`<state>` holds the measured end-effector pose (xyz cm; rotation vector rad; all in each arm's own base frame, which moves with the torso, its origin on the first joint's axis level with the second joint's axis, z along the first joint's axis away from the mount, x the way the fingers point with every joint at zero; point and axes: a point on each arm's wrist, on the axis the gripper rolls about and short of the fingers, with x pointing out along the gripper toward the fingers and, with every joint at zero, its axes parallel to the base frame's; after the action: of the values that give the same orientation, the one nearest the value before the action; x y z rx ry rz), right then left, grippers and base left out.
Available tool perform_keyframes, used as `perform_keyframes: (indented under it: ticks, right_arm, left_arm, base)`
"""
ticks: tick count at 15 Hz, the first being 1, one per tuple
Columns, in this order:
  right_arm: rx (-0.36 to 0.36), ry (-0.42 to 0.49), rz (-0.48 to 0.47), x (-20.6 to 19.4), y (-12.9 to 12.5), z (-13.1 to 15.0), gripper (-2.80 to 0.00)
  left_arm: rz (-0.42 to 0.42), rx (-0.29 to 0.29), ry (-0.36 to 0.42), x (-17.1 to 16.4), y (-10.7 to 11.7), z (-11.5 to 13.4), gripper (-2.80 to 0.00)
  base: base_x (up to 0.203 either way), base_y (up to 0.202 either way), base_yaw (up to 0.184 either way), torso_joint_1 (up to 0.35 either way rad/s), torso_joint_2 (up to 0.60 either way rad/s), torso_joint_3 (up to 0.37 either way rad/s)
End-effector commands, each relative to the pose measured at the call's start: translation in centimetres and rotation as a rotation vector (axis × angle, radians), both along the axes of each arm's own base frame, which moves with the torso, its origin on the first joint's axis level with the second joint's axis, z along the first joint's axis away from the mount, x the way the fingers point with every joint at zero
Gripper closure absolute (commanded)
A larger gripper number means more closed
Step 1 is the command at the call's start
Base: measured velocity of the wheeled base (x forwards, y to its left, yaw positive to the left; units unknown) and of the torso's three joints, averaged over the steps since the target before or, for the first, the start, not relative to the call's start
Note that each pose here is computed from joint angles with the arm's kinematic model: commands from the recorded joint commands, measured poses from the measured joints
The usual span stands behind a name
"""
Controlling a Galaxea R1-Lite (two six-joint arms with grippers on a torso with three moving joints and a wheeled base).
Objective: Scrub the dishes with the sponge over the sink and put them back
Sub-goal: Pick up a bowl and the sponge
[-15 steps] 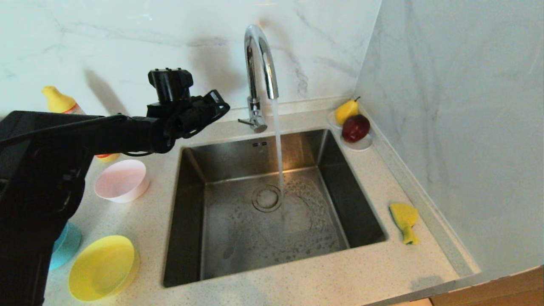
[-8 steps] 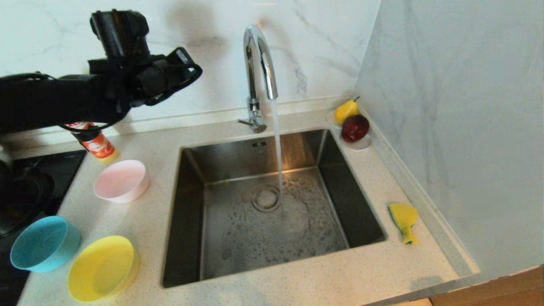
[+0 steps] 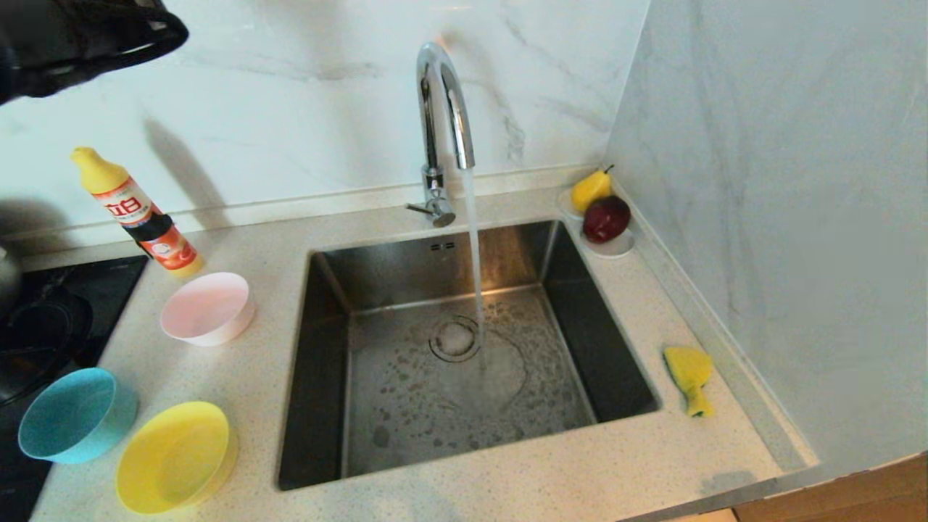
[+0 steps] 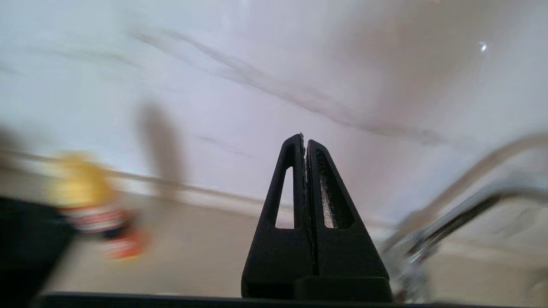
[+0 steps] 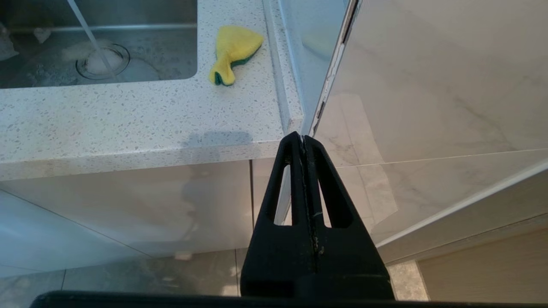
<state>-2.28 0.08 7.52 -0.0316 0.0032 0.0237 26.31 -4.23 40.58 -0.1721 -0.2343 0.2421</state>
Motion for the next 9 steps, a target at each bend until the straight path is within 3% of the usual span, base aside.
perform_keyframes:
  ticks: [1,5,9]
  right_arm:
    - [-0.001,-0.001,0.0,0.0,0.0,0.0,0.0]
    - [-0.001,0.0,0.0,0.0,0.0,0.0,0.0]
    - [-0.001,-0.001,0.001,0.0,0.0,0.0,0.0]
  left_arm:
    - [0.027,0.042,-0.07,-10.5,2.1,0.7,0.0]
    - [0.165,0.126,-0.019,-22.0,4.8,-7.2,0.0]
    - [0.247,0.156,-0.062,-29.8,5.5,-16.5,0.0]
  base:
    - [0.0,0.0,0.0,0.0,0.0,0.0]
    - [0.0,0.0,0.0,0.0,0.0,0.0]
    - [0.0,0.0,0.0,0.0,0.0,0.0]
